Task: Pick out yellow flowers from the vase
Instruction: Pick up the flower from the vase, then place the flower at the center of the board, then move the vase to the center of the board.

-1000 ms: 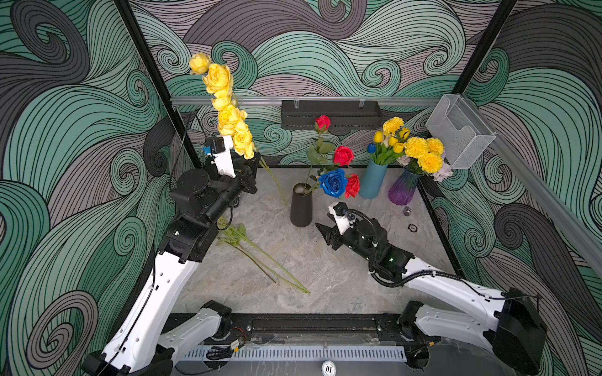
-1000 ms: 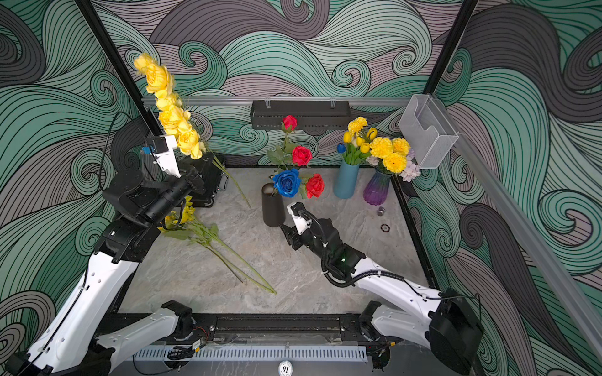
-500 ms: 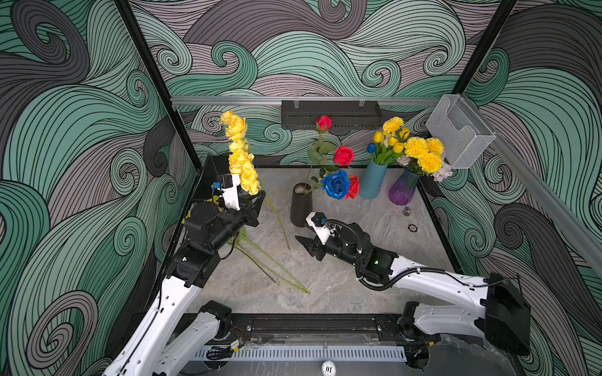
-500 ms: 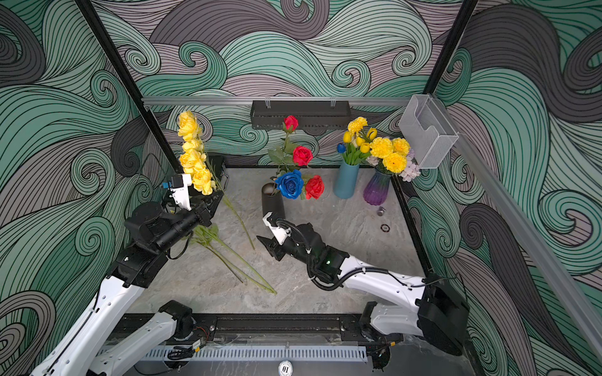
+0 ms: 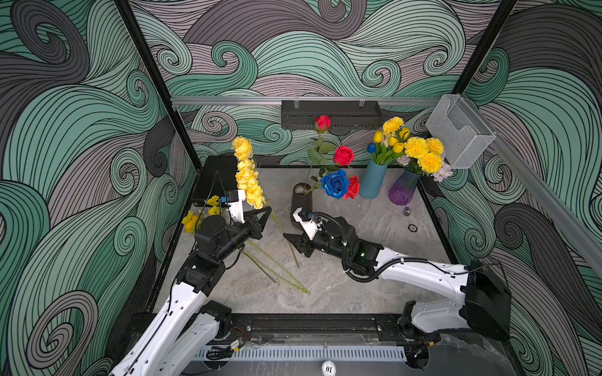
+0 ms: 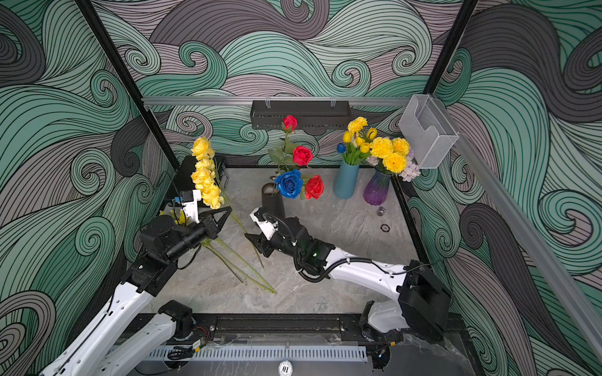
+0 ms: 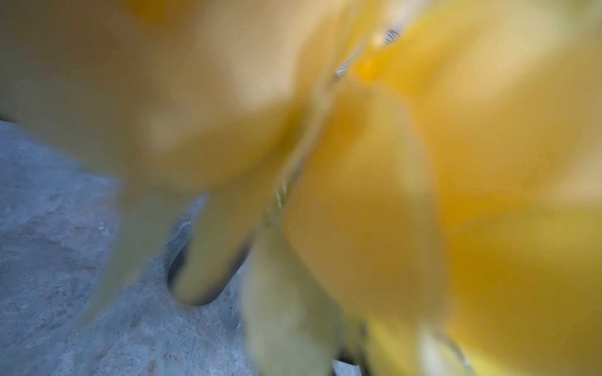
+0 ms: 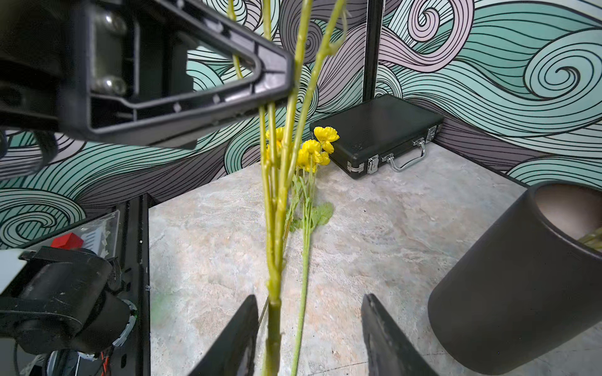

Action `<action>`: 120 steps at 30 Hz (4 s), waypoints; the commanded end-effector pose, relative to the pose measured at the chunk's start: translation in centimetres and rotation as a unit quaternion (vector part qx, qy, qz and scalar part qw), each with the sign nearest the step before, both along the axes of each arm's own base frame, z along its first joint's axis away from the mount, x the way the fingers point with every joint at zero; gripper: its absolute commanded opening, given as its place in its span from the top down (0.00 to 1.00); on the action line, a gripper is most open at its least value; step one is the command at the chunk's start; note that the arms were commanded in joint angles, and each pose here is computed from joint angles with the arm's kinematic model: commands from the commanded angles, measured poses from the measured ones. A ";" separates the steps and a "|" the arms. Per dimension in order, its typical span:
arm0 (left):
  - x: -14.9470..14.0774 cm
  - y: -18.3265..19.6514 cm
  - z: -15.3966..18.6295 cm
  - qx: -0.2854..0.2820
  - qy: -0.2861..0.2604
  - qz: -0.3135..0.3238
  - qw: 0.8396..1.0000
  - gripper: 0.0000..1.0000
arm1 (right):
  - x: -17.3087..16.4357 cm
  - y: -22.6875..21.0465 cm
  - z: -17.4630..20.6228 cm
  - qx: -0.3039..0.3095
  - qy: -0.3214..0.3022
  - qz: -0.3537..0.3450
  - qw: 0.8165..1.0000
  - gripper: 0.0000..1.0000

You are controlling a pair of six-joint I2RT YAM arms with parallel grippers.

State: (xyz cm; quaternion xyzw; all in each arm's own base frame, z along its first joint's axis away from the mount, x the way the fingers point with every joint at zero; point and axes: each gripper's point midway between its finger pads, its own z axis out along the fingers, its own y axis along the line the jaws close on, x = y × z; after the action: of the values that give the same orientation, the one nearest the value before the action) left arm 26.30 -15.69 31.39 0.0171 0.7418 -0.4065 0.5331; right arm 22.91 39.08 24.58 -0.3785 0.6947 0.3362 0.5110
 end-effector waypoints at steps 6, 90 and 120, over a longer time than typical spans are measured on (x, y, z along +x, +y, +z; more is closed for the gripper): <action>-0.2 -1.4 1.9 -0.034 -0.029 -0.031 0.999 0.99 | -0.3 1.3 -0.1 -0.007 0.021 0.017 1.000 0.61; -2.8 15.7 2.7 0.206 0.004 0.376 0.904 0.02 | -5.4 3.0 -11.0 -0.261 0.068 0.064 0.961 0.59; 12.7 -9.0 -10.9 0.235 -0.120 -0.085 0.961 0.16 | 8.3 -25.7 -6.3 -0.069 0.029 -0.352 0.933 0.28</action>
State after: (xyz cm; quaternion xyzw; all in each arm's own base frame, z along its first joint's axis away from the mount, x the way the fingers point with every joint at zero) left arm 38.27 -22.02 17.69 0.1888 0.7949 -0.2476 0.5208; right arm 30.67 13.68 17.35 -0.1589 0.8321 0.0707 0.5267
